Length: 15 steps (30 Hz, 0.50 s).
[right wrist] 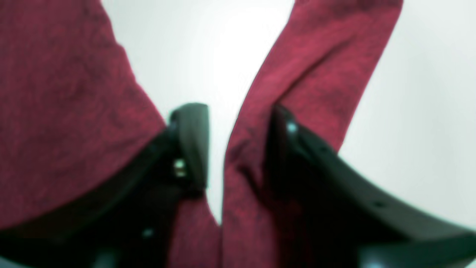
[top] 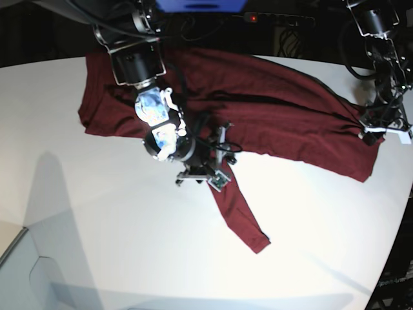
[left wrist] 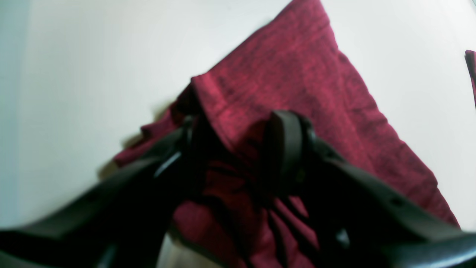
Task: Layout the t-shirt on the table in an organized manner, then fold the t-shirt properly
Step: 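Lift the sleeve with the right gripper and lay it across the shirt body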
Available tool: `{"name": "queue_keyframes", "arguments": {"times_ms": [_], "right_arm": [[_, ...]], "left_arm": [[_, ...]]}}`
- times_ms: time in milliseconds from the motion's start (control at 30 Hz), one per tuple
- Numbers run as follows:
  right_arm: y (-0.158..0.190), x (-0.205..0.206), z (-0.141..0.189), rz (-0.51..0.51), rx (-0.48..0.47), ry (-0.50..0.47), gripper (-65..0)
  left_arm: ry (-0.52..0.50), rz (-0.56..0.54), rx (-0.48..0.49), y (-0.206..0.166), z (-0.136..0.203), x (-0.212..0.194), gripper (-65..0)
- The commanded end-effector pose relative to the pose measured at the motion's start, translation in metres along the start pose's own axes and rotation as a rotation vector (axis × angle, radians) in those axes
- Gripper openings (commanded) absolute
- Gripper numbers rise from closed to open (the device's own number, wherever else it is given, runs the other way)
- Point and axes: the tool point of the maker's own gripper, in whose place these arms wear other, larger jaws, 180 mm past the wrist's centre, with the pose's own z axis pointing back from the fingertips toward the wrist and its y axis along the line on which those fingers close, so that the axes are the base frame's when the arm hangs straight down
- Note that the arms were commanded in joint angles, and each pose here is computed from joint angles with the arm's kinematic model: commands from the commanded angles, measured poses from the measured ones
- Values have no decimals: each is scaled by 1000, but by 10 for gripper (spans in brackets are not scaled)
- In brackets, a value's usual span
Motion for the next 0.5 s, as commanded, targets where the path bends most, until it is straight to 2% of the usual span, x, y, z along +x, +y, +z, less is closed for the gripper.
{"name": "queue_keyframes", "arguments": {"times_ms": [0, 133, 333, 467], "right_arm": [[-4, 8, -2, 11, 0, 3, -490], [-2, 3, -5, 4, 9, 17, -650], [-15, 35, 8, 46, -43, -62, -650], [-17, 63, 28, 80, -90, -153, -650]], "left_arm": [[6, -8, -1, -1, 0, 5, -388], [5, -7, 0, -1, 0, 5, -388], [-3, -5, -6, -2, 1, 8, -388], [-3, -3, -7, -3, 1, 8, -388]]}}
